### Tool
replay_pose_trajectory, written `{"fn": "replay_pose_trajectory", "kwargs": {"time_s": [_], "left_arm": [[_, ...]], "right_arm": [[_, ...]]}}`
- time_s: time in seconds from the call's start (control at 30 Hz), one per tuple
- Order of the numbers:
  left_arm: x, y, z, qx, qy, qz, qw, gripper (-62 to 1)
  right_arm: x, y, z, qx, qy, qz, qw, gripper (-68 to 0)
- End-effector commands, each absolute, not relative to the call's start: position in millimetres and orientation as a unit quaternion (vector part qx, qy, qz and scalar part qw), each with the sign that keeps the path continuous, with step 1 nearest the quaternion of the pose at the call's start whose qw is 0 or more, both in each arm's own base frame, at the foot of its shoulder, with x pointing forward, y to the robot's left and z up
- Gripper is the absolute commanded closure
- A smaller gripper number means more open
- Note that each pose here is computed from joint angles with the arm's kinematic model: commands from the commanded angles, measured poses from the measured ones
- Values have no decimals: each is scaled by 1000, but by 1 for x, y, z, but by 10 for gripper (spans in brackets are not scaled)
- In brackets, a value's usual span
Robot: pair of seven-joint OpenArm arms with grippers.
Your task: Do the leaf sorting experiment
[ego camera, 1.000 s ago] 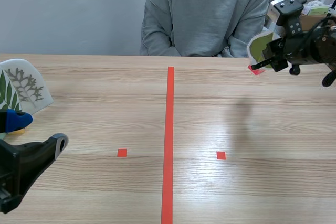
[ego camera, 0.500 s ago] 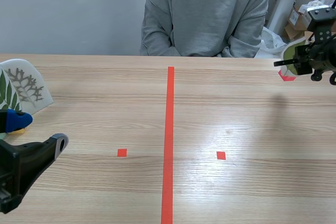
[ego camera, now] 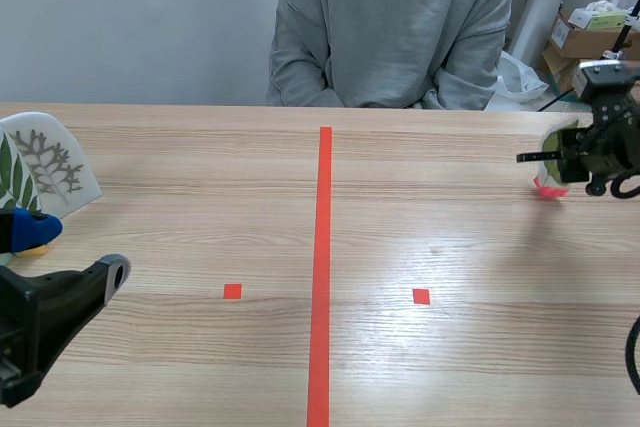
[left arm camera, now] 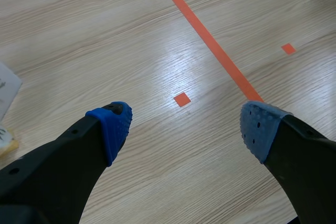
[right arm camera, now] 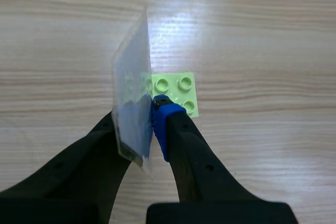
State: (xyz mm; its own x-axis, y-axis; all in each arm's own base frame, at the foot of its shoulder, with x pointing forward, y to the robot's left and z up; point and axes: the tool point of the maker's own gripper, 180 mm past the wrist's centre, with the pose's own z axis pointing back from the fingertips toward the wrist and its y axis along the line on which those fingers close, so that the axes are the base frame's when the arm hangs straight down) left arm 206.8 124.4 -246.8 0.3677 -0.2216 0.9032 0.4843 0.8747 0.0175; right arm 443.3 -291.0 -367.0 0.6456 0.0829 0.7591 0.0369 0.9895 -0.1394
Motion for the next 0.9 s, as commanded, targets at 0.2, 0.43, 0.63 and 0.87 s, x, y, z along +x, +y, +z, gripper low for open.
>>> {"fn": "replay_pose_trajectory", "kwargs": {"time_s": [0.2, 0.43, 0.63, 0.87], "left_arm": [[210, 122, -239, -131, -532, -213, 809, -452], [210, 122, -239, -131, -532, -213, 809, -452], [210, 122, -239, -131, -532, -213, 809, -452], [209, 122, -239, -131, -532, -213, 809, -452]], "right_arm": [[448, -303, -354, -90, -443, 9, 892, -15], [450, -303, -352, -90, -445, 9, 891, -106], [450, -303, -352, -95, -444, 14, 891, -335], [447, -308, -353, -96, -433, 10, 896, -492]]}}
